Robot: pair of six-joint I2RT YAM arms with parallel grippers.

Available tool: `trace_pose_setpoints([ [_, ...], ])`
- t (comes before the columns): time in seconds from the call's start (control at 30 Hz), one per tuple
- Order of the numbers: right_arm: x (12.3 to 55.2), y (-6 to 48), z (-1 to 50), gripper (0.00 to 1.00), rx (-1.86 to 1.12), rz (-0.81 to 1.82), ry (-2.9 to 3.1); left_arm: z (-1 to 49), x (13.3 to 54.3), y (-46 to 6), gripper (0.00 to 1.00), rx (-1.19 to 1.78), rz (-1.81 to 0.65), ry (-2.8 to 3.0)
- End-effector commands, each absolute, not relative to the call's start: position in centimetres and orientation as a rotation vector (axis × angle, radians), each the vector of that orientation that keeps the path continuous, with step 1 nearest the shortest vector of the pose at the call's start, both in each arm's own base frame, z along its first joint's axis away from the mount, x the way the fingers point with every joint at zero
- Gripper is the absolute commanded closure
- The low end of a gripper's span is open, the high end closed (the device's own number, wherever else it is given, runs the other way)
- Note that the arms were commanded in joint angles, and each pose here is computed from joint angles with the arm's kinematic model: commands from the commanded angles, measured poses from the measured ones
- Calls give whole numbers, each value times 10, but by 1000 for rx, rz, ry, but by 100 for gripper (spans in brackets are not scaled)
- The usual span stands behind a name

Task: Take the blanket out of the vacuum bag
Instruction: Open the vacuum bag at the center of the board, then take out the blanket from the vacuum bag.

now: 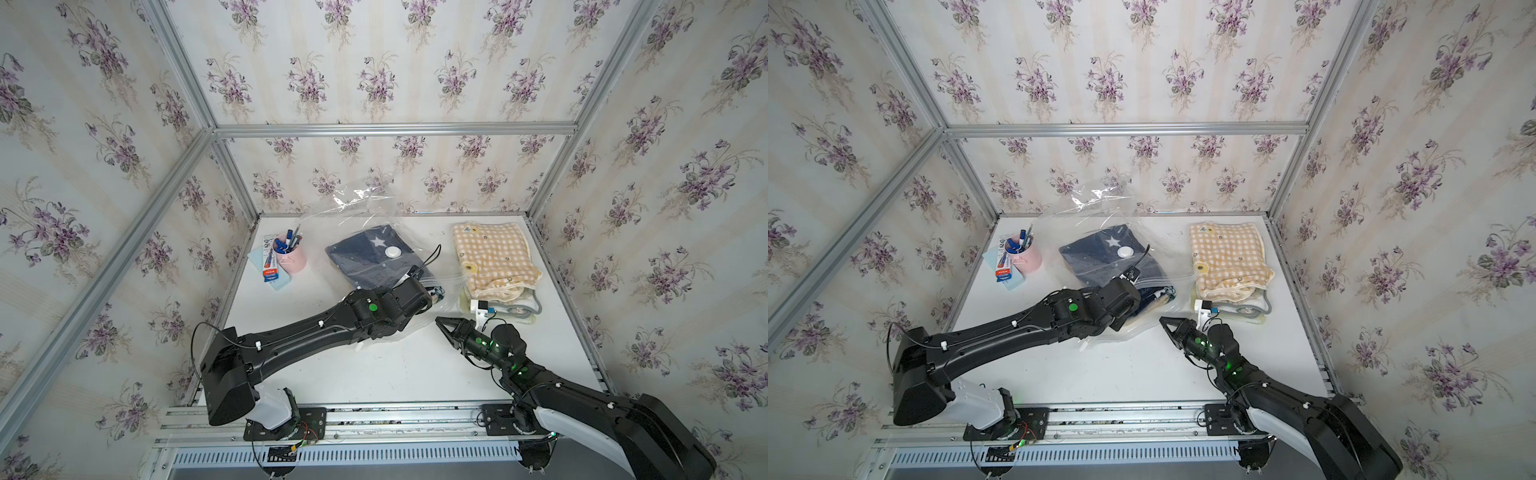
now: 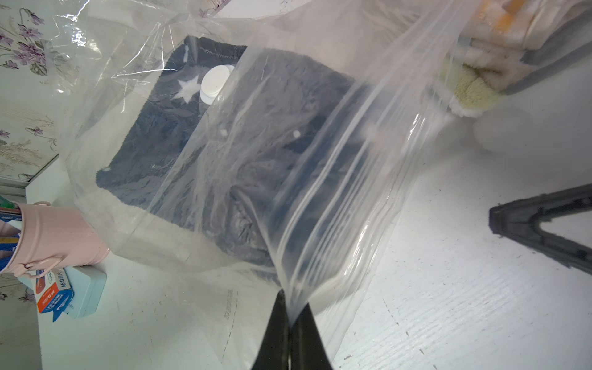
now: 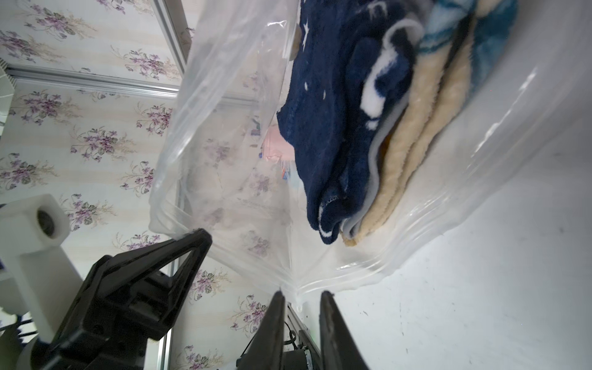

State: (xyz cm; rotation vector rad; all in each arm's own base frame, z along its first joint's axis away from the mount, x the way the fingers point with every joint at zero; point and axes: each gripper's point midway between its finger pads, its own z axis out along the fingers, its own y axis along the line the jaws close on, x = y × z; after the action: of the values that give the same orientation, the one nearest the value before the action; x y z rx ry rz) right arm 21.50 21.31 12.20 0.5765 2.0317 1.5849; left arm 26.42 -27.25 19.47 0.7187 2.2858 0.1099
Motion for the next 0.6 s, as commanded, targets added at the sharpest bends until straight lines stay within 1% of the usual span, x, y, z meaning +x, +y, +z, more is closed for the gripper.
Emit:
trace_pose_setpoints([
  [0.0, 230, 213, 136, 75, 638, 1576, 1947, 197, 263, -278, 100, 695, 57, 2289],
  [0.17, 245, 223, 129, 74, 661, 1529, 1964, 195, 264, -279, 100, 682, 56, 2298],
  [0.33, 260, 240, 121, 72, 654, 1539, 1985, 197, 265, -277, 100, 661, 48, 2299],
  [0.57, 275, 264, 103, 63, 656, 1582, 2016, 198, 265, -272, 100, 636, 42, 2304],
])
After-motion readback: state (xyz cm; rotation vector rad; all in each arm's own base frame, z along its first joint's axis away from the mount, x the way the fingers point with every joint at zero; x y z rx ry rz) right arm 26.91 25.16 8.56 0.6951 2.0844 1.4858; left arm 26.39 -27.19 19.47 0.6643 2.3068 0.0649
